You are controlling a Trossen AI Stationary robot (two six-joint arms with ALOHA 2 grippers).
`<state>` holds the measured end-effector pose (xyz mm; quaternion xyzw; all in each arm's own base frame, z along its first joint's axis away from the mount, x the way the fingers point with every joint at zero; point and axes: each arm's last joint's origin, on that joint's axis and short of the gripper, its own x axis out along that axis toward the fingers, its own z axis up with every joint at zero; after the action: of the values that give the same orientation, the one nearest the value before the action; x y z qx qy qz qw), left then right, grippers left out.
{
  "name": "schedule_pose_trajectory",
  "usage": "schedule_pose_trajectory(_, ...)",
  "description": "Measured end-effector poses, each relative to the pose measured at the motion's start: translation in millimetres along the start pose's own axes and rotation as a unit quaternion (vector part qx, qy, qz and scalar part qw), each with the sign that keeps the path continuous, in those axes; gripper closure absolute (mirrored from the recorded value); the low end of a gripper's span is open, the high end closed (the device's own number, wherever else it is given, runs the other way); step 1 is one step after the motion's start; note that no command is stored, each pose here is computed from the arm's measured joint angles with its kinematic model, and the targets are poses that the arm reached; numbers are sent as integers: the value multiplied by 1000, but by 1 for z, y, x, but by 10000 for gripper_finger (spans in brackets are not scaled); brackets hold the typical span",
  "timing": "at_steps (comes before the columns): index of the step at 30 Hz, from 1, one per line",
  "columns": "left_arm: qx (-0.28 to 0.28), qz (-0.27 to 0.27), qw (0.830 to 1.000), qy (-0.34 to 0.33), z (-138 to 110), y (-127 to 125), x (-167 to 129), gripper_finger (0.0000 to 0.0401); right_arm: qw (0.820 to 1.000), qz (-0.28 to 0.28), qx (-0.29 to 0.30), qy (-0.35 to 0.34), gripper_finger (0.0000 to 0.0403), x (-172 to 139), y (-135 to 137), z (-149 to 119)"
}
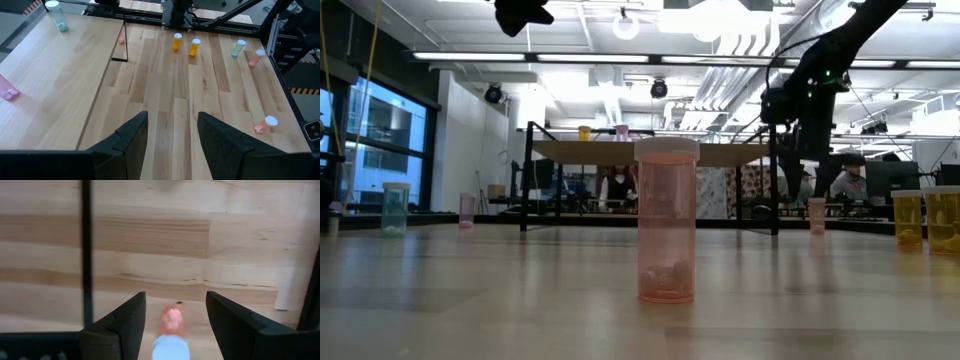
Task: Pick and place medicine bottles onto shelf by color
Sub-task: Put the top pink pill bottle on the shelf
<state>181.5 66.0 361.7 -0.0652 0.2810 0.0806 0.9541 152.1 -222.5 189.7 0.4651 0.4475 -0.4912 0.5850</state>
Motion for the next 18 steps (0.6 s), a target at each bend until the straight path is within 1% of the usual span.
schedule_pose_trajectory(4,0,0,1000,0,0,0,0,238,1000,7,3,14,203,14,-1,6)
schedule_pose_trajectory(8,0,0,1000,0,0,0,0,238,1000,17,-4,7,203,16,0,9)
schedule_pose_trajectory(13,0,0,1000,0,0,0,0,238,1000,20,-1,11,203,10,-5,9)
schedule_pose_trajectory(18,0,0,1000,0,0,0,0,238,1000,13,-7,26,203,-3,-9,0)
